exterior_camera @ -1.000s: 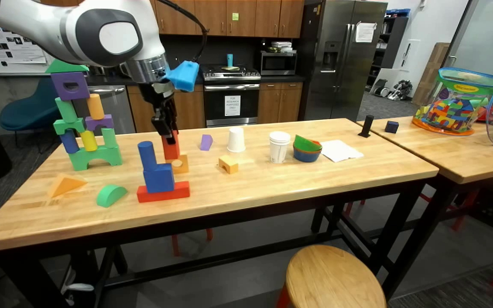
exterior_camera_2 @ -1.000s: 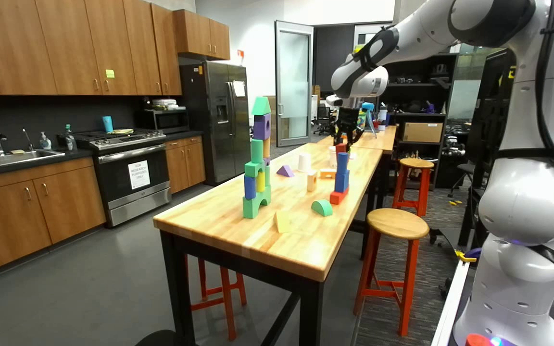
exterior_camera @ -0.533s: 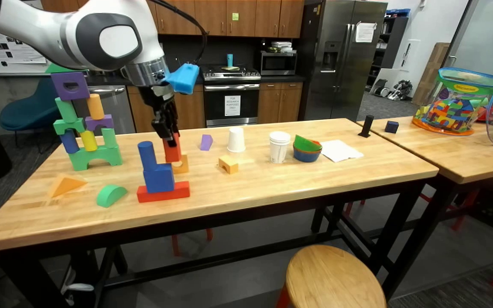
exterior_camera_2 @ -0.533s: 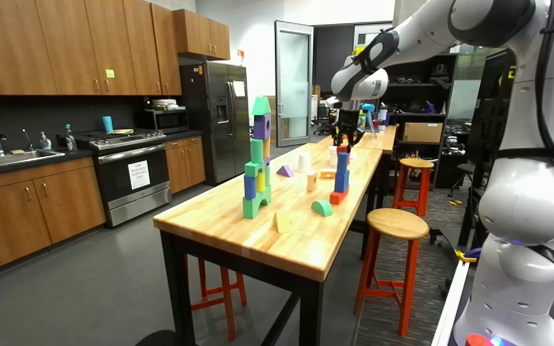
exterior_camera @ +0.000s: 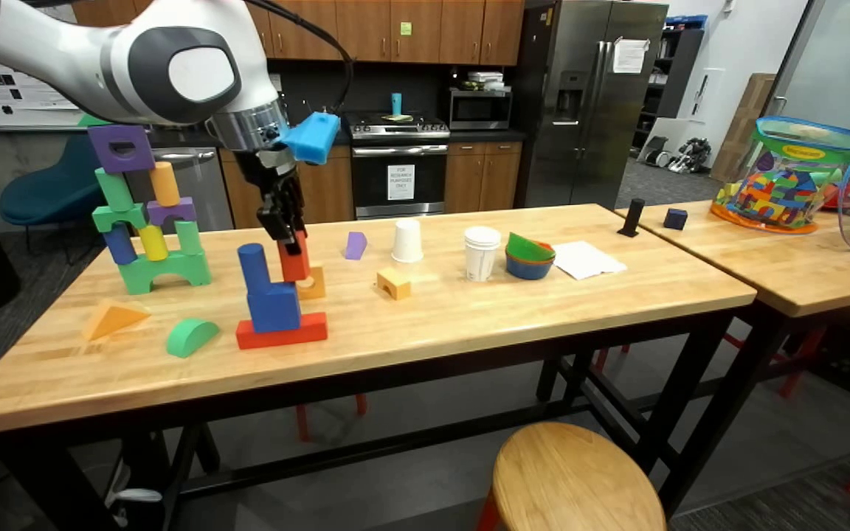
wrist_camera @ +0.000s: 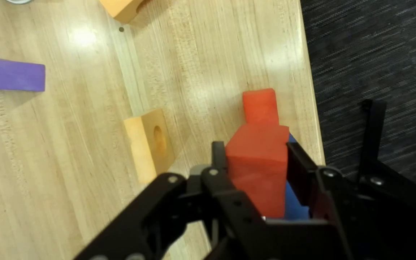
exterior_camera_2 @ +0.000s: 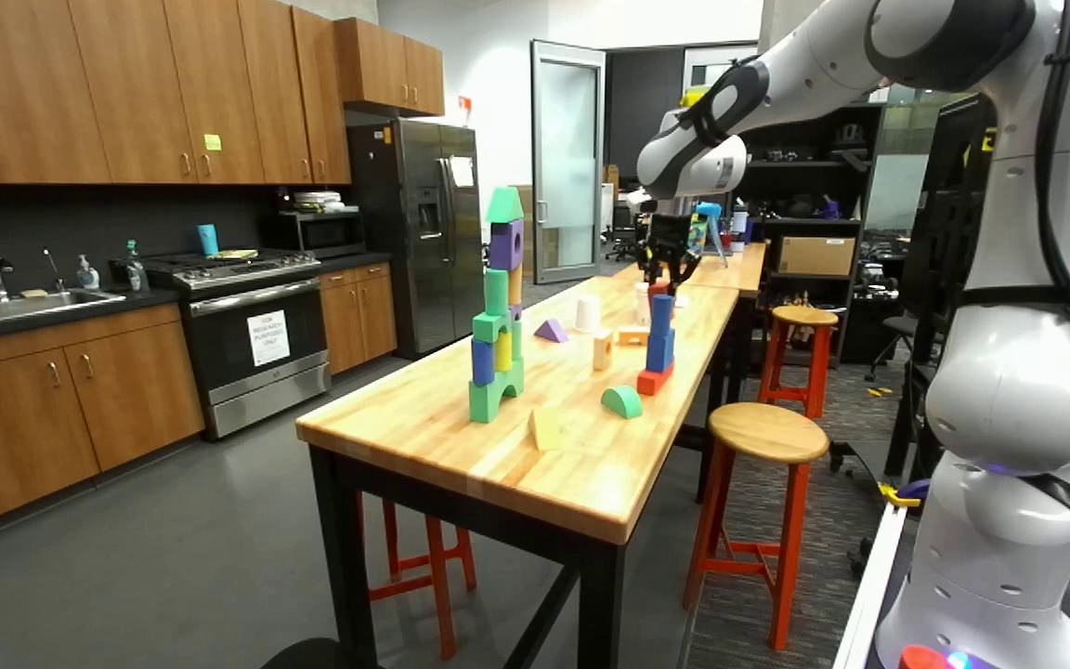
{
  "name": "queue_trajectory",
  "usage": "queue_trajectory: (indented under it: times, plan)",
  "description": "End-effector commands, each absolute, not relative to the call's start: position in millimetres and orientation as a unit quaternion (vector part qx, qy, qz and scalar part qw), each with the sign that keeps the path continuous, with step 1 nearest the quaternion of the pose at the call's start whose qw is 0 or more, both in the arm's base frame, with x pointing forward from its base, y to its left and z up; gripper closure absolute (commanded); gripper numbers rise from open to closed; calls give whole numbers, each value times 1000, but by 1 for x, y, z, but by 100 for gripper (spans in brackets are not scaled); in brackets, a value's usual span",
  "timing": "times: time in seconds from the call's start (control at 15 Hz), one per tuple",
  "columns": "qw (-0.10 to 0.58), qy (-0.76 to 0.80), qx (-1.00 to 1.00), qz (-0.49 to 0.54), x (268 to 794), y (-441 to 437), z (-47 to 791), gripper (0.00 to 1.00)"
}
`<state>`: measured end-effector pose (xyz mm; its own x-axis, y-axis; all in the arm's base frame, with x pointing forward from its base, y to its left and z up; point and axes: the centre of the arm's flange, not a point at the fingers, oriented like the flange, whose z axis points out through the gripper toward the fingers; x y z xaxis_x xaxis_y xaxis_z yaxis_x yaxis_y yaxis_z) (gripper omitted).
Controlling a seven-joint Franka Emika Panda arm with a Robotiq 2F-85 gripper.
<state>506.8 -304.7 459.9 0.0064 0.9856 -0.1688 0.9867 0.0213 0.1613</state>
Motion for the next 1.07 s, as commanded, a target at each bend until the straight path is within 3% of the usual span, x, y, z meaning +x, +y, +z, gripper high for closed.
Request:
queue_trajectory:
  times: [0.0,1.0]
  plan:
    - [128,702,701,-5,506,-295,462,81]
    - [114,687,718,-2,497,-303,459,81]
